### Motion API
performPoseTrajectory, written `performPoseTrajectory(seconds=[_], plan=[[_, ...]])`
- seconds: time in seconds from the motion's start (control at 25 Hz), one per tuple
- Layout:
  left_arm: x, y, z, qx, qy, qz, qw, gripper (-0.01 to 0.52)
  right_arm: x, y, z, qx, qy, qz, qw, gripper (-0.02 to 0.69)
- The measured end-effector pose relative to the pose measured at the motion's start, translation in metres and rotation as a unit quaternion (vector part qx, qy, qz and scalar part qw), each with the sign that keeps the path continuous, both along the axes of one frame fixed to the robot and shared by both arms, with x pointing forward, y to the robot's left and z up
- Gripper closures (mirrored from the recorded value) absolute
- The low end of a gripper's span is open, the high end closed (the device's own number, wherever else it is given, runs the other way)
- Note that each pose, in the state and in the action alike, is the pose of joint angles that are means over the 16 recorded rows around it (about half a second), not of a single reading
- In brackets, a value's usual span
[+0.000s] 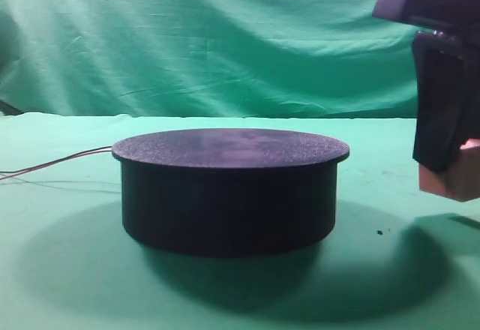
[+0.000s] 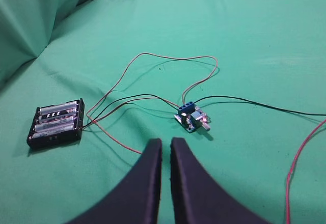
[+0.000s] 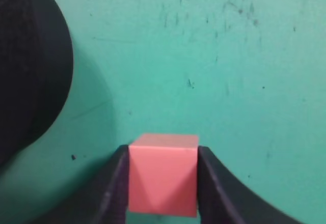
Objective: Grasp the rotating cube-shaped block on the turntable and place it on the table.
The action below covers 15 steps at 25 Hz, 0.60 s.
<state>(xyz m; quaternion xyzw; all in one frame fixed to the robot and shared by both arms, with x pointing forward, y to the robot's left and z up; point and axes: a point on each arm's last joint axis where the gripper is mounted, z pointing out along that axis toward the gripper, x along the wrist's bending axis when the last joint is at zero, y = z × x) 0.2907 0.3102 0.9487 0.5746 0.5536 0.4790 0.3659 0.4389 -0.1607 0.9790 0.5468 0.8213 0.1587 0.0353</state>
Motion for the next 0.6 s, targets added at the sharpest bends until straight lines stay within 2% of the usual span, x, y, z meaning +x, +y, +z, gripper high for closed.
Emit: performPoseTrajectory(seconds=[0.16,0.48,0.6], plan=[[0.0,0.0,0.0,0.0,0.0,0.0,1.0,0.514,-0.007,-0.006,0.029,0.013,-0.023,-0.003,1.0,0.271],[0.0,0.0,0.0,0.0,0.0,0.0,1.0,0.514,-0.048,-0.035,0.08,0.049,-0.088,-0.013,0.995,0.553],[0.0,0.0,0.0,0.0,0.0,0.0,1.0,0.514,-0.066,-0.047,0.086,0.066,-0.111,-0.017,0.991,0.629]])
